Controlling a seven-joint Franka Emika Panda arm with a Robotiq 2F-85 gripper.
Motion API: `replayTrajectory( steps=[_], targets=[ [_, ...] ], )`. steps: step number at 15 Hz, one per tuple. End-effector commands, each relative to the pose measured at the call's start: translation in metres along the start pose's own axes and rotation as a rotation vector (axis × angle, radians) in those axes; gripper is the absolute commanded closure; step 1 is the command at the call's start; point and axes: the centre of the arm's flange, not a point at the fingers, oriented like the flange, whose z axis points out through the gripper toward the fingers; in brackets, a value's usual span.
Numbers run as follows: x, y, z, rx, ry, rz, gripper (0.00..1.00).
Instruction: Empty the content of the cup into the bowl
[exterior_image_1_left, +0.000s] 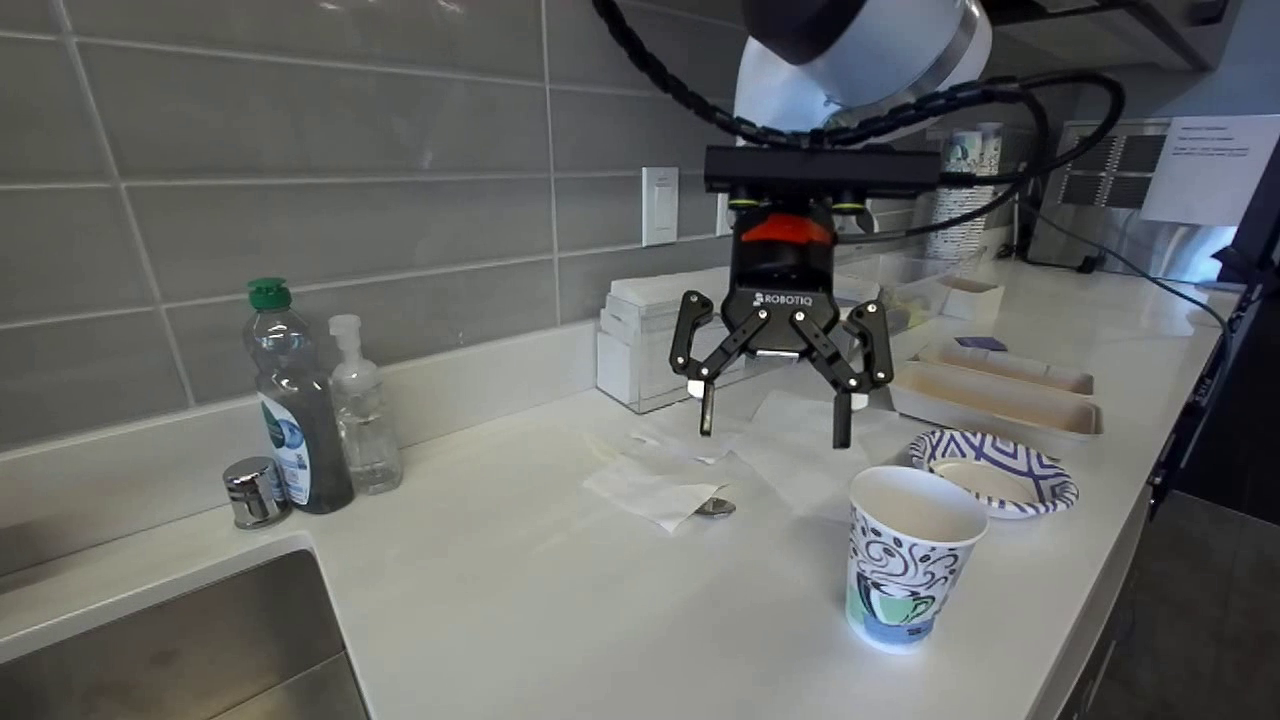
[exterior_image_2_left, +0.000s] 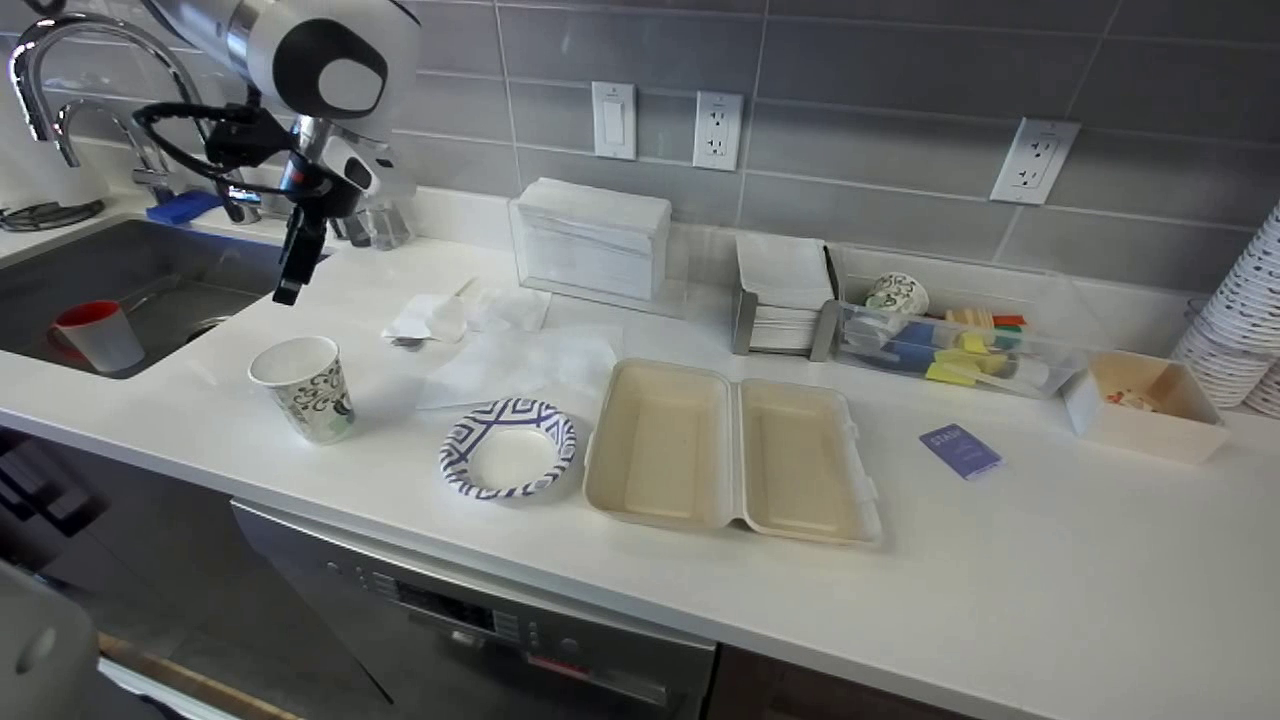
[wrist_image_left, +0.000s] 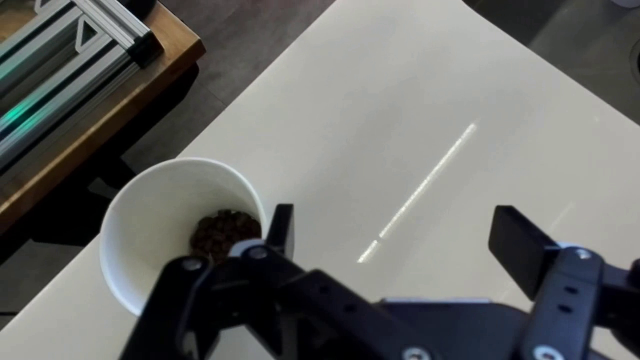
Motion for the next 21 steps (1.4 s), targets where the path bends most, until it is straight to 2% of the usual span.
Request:
replayTrajectory(
  steps=[1,8,17,18,21],
  targets=[
    [0.003,0.014,0.024,0.008,-0.032,0.063,0.00],
    [0.007,0.027,0.034,-0.037,-0.050,0.121,0.00],
    [0.027,0.027,0.037,-0.102,0.019,0.132,0.00],
    [0.029,0.026,0.039,-0.112,0.034,0.124,0.04],
    [0.037,0.021,0.044,-0.130,0.081,0.105,0.24]
  ],
)
